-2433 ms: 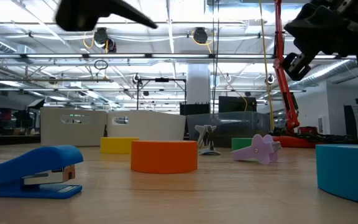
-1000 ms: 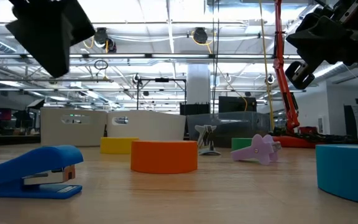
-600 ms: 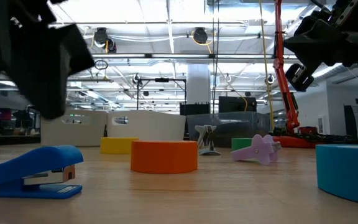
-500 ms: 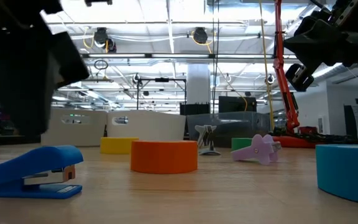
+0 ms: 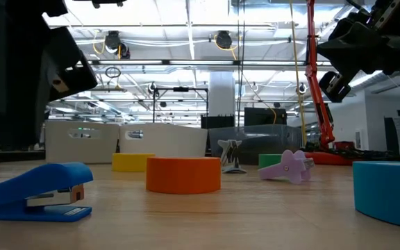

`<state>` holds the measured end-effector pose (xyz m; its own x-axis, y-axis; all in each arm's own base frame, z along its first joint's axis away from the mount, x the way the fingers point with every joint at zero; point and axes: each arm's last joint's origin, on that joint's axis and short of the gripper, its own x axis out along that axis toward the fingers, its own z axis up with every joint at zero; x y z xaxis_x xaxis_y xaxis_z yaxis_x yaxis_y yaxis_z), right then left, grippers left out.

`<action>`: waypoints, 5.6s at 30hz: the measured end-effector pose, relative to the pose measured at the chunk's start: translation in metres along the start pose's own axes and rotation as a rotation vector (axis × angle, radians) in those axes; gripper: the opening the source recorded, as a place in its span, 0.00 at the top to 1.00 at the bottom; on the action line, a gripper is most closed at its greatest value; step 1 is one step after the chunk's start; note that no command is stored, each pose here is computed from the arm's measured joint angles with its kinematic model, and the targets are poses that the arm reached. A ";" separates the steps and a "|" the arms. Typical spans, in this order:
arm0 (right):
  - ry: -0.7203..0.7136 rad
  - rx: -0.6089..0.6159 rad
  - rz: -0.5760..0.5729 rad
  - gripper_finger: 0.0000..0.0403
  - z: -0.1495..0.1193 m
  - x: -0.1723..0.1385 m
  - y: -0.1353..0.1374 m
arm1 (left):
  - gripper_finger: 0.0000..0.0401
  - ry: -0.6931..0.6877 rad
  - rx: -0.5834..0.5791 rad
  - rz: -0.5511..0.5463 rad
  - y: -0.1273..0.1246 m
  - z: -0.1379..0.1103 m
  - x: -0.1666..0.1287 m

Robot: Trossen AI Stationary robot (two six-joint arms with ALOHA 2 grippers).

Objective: Pick and place Stapler, Stapler remover, tape
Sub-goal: Put the small blue stapler into the black bin

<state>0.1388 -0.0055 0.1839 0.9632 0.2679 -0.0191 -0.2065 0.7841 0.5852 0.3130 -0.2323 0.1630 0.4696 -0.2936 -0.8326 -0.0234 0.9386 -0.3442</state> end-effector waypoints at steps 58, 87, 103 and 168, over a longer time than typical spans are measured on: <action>0.007 0.024 0.000 0.99 -0.001 0.000 0.000 | 0.22 0.060 -0.071 -0.077 0.001 0.002 0.000; 0.012 0.031 -0.004 0.99 -0.001 0.000 -0.001 | 0.27 0.016 -0.009 0.068 0.011 0.003 0.000; 0.012 0.029 -0.008 0.99 -0.001 0.000 -0.001 | 0.39 0.076 -0.006 0.039 0.014 -0.004 0.023; -0.040 -0.132 0.112 0.61 0.029 0.023 0.011 | 0.82 -0.813 -0.347 0.140 0.124 0.140 -0.108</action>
<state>0.1634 -0.0069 0.2133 0.9385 0.3371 0.0741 -0.3310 0.8182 0.4700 0.3835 -0.0592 0.2709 0.9198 0.1625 -0.3571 -0.3310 0.8100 -0.4841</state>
